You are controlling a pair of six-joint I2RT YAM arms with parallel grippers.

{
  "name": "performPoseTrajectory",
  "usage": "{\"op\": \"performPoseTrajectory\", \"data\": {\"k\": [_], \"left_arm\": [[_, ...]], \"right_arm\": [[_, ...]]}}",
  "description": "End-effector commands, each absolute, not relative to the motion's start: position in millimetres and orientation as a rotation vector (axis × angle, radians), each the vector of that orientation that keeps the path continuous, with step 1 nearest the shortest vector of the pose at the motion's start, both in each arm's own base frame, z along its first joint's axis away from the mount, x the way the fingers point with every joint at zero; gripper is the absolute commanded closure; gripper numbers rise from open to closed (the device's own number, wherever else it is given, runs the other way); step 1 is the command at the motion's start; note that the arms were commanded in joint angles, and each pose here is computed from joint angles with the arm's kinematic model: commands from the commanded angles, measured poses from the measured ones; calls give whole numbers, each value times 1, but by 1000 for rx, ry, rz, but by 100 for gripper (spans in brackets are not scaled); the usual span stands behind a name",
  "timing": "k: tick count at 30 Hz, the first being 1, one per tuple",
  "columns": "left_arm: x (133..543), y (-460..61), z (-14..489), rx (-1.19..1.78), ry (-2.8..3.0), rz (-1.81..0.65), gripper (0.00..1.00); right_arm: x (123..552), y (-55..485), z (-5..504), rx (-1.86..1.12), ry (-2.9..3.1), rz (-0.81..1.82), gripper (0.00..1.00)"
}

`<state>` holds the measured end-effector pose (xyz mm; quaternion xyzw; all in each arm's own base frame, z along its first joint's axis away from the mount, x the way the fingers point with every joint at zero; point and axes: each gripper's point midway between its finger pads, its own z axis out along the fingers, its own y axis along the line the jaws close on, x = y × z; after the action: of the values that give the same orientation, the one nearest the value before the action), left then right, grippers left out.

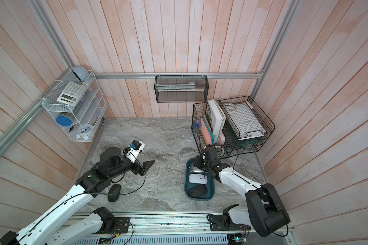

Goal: Put the mouse in the storage box
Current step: Place the mouse in the storage box.

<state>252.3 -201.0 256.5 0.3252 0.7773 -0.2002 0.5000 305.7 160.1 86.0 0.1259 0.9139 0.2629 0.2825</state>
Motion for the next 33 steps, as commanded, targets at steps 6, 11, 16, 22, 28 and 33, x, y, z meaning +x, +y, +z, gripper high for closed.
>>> {"op": "performPoseTrajectory", "data": {"k": [6,11,16,22,28,33], "left_arm": [[253,-200,252,781,1898,-488,0],[254,-199,252,777,1899,-483,0],[253,-199,252,775,1899,-479,0],[254,-198,252,772,1903,-476,0],[256,-196,252,749,1917,-467,0],[264,-187,255,656,1958,-454,0]], "right_arm": [[305,122,107,356,2403,499,42],[303,111,114,354,2376,459,40],[304,112,124,346,2359,471,40],[301,116,141,307,2319,523,40],[296,114,160,275,2261,536,41],[293,108,173,217,2189,502,41]]}}
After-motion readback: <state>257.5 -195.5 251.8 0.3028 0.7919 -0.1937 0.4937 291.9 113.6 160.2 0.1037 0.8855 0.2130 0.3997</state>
